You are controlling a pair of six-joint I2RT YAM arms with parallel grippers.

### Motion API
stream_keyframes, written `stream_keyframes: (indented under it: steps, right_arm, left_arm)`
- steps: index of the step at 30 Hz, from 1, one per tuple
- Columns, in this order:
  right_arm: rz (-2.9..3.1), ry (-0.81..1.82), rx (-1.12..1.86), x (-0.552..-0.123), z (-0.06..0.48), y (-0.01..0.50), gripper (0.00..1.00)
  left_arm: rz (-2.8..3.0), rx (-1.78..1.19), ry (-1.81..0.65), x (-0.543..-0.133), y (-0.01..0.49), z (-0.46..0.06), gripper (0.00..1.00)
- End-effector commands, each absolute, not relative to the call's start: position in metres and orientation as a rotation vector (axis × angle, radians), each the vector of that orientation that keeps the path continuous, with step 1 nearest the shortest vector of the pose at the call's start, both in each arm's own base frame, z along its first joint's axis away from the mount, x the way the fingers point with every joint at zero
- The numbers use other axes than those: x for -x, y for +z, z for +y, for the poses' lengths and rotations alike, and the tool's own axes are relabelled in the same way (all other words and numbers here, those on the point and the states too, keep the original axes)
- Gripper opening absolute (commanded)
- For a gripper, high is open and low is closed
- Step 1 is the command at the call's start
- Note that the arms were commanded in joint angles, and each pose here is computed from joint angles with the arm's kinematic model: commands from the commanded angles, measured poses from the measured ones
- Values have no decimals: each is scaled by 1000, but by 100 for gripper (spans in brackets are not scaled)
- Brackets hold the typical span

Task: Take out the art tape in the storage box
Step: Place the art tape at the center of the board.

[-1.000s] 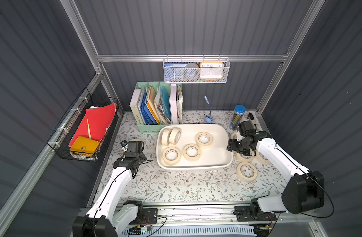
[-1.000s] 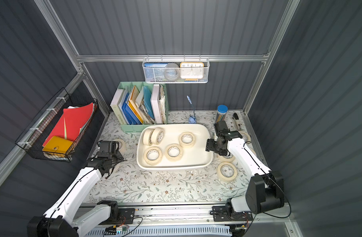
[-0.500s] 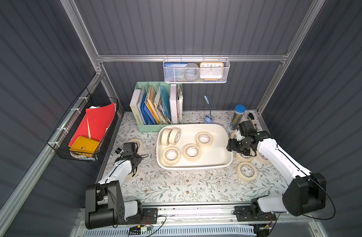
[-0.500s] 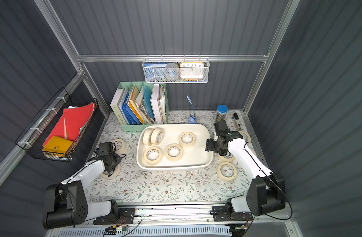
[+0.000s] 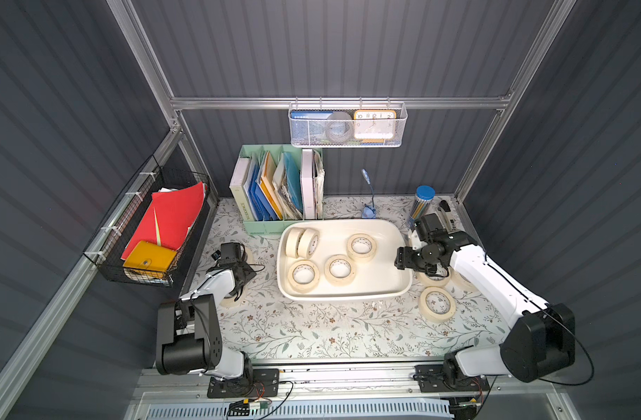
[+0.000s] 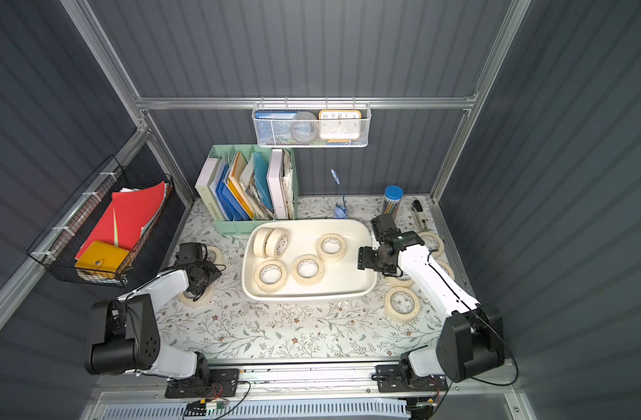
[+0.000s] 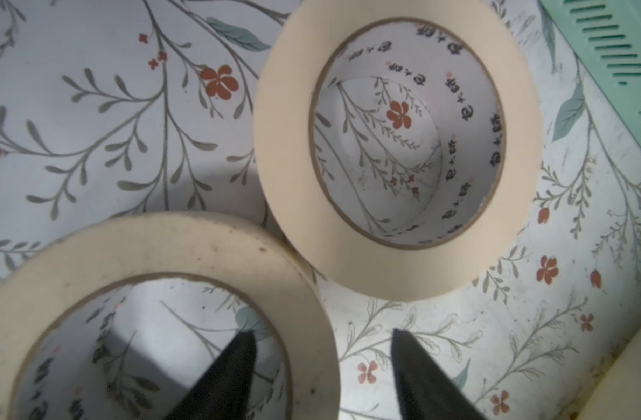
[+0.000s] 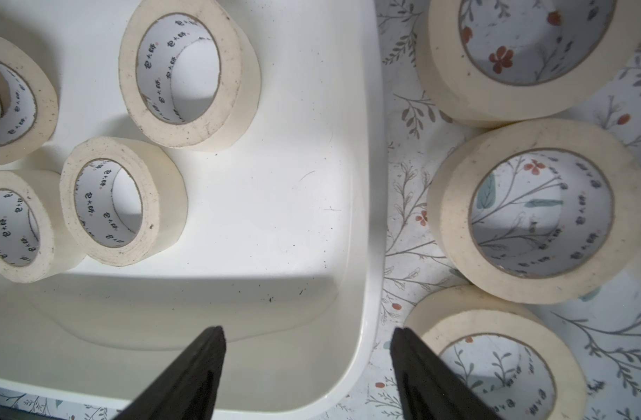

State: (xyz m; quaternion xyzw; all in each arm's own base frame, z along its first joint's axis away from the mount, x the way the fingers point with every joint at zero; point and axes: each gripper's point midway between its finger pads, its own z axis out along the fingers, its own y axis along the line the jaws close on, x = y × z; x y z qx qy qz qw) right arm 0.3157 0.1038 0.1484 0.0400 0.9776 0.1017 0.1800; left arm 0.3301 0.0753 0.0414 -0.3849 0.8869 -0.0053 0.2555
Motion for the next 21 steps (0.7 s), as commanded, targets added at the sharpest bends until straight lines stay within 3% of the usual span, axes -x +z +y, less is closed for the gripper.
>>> stream_keyframes:
  steps: [1, 6, 14, 21]
  right_arm:
    - [2719, 316, -109, -338, 118, 155, 78]
    - [2710, 355, -93, -368, 144, 147, 77]
    - [2793, 347, -63, -405, 177, 103, 67]
    - [2858, 254, -57, -424, 181, 68, 66]
  left_arm:
    - [2420, 1002, -31, -330, 46, 73, 81]
    - [2442, 924, -42, -331, 56, 69, 100]
    - [2376, 796, -54, -318, 103, 55, 100]
    - [2376, 516, -99, -327, 136, -11, 100]
